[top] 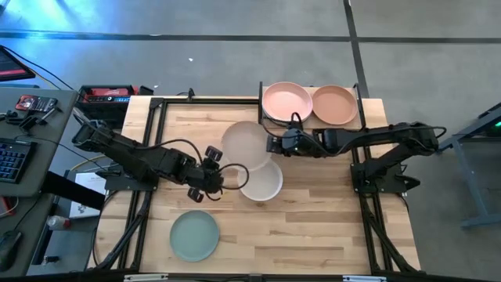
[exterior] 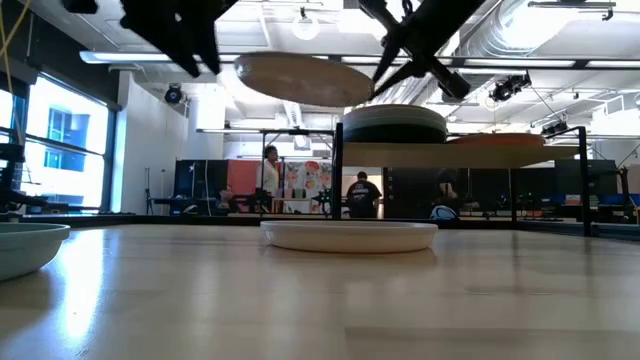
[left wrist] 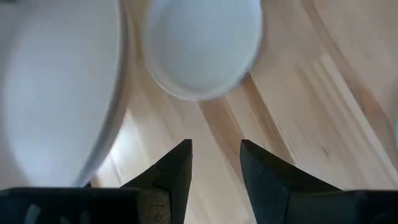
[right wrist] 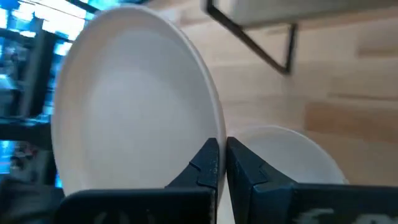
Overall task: Place and stack plates onto a shelf
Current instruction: Stack the gray plate on top of the brown plate on the shelf
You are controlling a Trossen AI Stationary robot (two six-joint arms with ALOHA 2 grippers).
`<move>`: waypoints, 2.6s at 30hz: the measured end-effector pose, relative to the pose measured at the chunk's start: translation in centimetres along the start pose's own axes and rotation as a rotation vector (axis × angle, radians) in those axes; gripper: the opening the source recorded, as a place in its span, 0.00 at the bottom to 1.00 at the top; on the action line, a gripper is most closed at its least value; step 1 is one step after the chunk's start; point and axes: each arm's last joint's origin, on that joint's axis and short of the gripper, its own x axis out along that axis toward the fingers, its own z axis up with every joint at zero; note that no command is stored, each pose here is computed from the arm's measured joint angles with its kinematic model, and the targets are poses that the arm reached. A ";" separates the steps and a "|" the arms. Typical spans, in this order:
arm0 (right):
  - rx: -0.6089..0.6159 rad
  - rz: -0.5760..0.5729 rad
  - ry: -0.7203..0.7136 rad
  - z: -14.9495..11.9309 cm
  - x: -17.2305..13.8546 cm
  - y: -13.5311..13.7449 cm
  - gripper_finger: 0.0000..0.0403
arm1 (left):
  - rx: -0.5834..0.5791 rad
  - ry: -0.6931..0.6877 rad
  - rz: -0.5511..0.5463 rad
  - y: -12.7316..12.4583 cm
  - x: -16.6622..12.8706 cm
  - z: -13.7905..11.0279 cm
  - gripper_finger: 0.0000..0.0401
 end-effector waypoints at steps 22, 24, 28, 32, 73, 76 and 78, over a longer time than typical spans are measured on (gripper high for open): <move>-0.006 -0.166 0.009 3.9 -8.7 -4.0 0.00 | -0.120 0.004 0.082 1.8 0.6 -0.2 0.31; 0.005 -0.196 -0.002 4.6 -10.0 -4.9 0.00 | -0.144 0.018 0.090 2.5 0.9 -0.5 0.31; 0.027 -0.211 -0.064 5.8 -12.6 -6.5 0.00 | -0.196 0.050 0.110 3.9 1.5 -1.3 0.31; 0.056 -0.215 -0.148 6.9 -15.1 -8.0 0.00 | -0.246 0.083 0.129 5.4 2.0 -2.1 0.31; 0.375 -0.635 -0.596 11.0 -16.2 -12.6 0.00 | -0.571 0.198 0.197 13.0 4.3 -8.5 0.31; 0.372 -0.676 -0.593 11.4 -15.5 -12.6 0.00 | -0.576 0.201 0.198 13.1 4.3 -8.6 0.31; 0.372 -0.698 -0.591 11.6 -15.1 -12.6 0.00 | -0.580 0.203 0.200 13.2 4.3 -8.7 0.31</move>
